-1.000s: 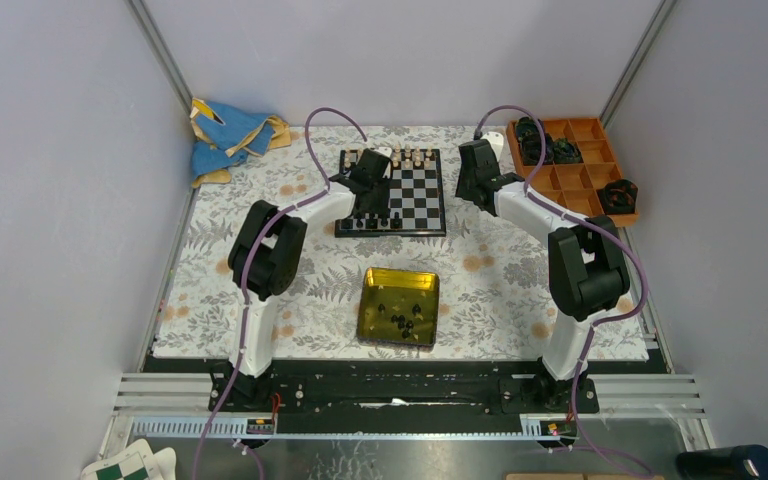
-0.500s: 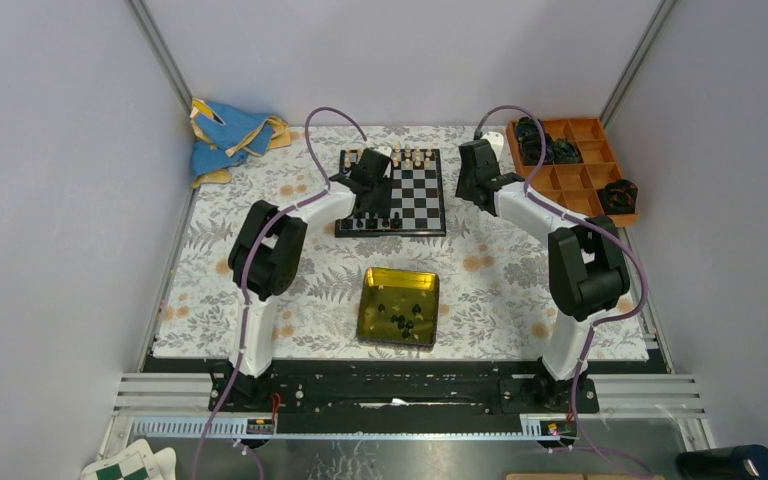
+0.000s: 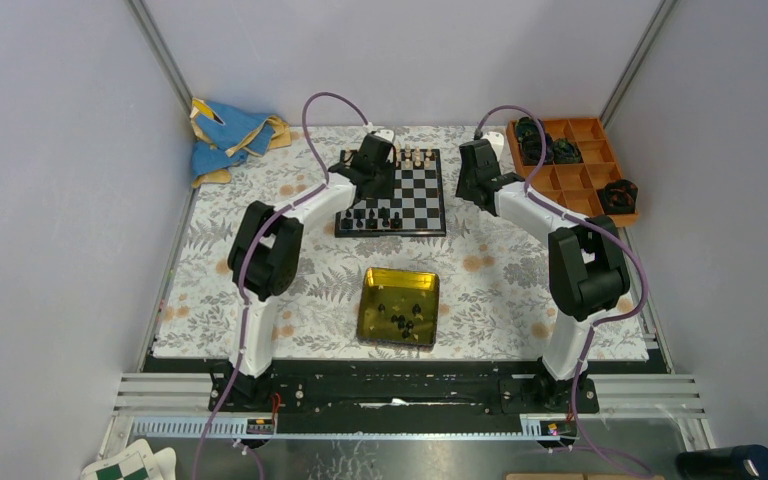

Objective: Set up the chess pieces on the board
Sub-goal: Place the chess piece on the chessboard, then pick up the chess piece from the storage box.

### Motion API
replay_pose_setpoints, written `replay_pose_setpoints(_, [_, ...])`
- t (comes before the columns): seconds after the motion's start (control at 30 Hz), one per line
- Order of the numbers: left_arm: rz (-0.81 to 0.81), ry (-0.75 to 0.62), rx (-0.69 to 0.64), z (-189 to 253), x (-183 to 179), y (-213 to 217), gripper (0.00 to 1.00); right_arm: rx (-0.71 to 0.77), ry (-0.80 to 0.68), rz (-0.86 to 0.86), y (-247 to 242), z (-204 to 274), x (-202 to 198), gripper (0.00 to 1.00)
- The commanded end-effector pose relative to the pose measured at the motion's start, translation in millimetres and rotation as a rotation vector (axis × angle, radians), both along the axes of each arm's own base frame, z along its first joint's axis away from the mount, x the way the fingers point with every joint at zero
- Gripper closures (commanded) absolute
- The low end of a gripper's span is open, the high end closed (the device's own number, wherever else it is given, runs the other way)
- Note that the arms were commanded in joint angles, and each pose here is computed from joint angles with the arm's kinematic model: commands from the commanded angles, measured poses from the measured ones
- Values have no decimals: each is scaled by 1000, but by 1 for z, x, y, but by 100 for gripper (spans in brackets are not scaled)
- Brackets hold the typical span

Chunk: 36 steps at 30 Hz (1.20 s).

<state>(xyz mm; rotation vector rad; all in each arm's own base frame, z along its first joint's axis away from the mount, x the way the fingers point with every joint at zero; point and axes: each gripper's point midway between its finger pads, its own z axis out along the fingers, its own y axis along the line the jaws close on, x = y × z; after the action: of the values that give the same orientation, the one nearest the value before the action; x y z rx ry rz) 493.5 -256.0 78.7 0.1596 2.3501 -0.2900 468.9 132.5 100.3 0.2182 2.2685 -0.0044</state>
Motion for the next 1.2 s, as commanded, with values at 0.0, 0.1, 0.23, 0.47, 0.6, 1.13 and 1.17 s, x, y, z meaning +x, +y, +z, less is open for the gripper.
replay_pose_setpoints(0.0, [6, -89, -10, 45, 6, 1, 60, 25, -80, -11, 0, 33, 12, 58])
replay_pose_setpoints(0.1, [22, -110, -19, 61, -2, 7, 60, 17, -92, -5, -2, 38, 11, 58])
replay_pose_setpoints(0.23, [40, -139, -31, 82, -25, 20, 61, 10, -108, 22, -1, 49, 6, 59])
replay_pose_setpoints(0.47, [105, -214, -61, 117, -89, 53, 53, -65, -132, 189, 32, 81, -14, 58])
replay_pose_setpoints(0.6, [127, -249, -76, 128, -124, 71, 42, -131, -106, 379, 80, 91, -46, 57])
replay_pose_setpoints(1.13, [205, -314, -138, 139, -174, 109, 10, -135, 94, 952, 167, 80, -211, 55])
replay_pose_setpoints(1.17, [209, -316, -140, 140, -173, 109, 9, -125, 112, 976, 169, 75, -217, 55])
